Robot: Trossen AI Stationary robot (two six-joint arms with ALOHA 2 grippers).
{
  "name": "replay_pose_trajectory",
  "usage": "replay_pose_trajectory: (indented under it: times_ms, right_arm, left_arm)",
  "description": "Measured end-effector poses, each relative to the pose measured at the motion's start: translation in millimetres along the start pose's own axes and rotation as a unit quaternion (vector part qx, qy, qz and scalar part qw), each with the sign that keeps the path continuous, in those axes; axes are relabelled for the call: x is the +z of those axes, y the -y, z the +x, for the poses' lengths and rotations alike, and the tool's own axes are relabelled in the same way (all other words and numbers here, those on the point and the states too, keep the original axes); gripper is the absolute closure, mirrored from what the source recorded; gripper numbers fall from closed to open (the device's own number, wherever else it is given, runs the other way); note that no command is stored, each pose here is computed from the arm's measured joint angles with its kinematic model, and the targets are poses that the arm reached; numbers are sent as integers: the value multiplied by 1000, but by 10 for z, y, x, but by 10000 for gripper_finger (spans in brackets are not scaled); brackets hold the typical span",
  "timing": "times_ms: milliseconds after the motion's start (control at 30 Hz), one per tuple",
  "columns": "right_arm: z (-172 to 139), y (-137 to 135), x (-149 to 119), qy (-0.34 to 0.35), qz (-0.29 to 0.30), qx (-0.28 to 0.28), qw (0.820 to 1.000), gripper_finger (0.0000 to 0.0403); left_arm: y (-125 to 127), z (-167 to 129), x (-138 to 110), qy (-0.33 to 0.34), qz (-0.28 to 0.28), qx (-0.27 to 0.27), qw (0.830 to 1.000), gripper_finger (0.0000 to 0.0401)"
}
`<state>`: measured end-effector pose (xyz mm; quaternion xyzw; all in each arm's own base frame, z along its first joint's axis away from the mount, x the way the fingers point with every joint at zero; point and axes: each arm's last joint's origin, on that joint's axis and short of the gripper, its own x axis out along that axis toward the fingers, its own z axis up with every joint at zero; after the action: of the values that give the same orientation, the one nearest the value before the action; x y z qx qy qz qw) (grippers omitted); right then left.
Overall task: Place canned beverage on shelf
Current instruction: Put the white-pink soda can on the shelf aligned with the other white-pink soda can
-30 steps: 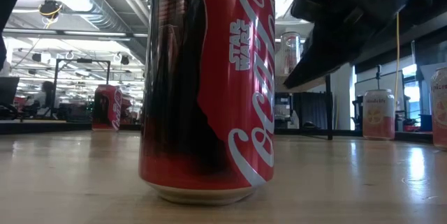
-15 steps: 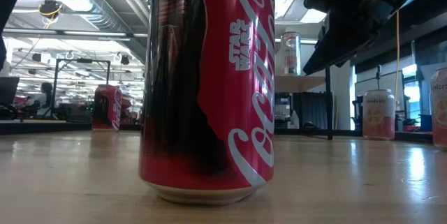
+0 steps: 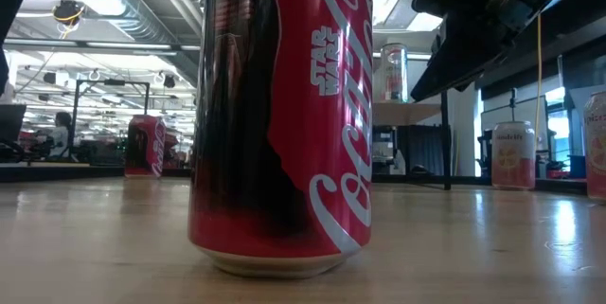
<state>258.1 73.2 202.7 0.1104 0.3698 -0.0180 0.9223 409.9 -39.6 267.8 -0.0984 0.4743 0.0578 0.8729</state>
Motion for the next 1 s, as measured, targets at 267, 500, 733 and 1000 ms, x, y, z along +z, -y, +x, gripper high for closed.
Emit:
replay_pose_trajectory:
  times_ms: [267,500,733,1000]
  right_arm:
    - [-2,5,10,9,0,-11,1000,293]
    - [-36,-26,112,29,-3,-18,999,182]
    - [-159,-141,469,129,-2,-18,991,99]
    - [-27,-171,560,199,9,-54,979,14]
  left_arm:
    - [20,-17,2,4,-7,1,1000,101]
    - [40,-226,110,-8,0,-47,999,100]
    - [231,-836,124,15,28,-10,999,100]
    - [420,-1362,-264,2,67,89,994,100]
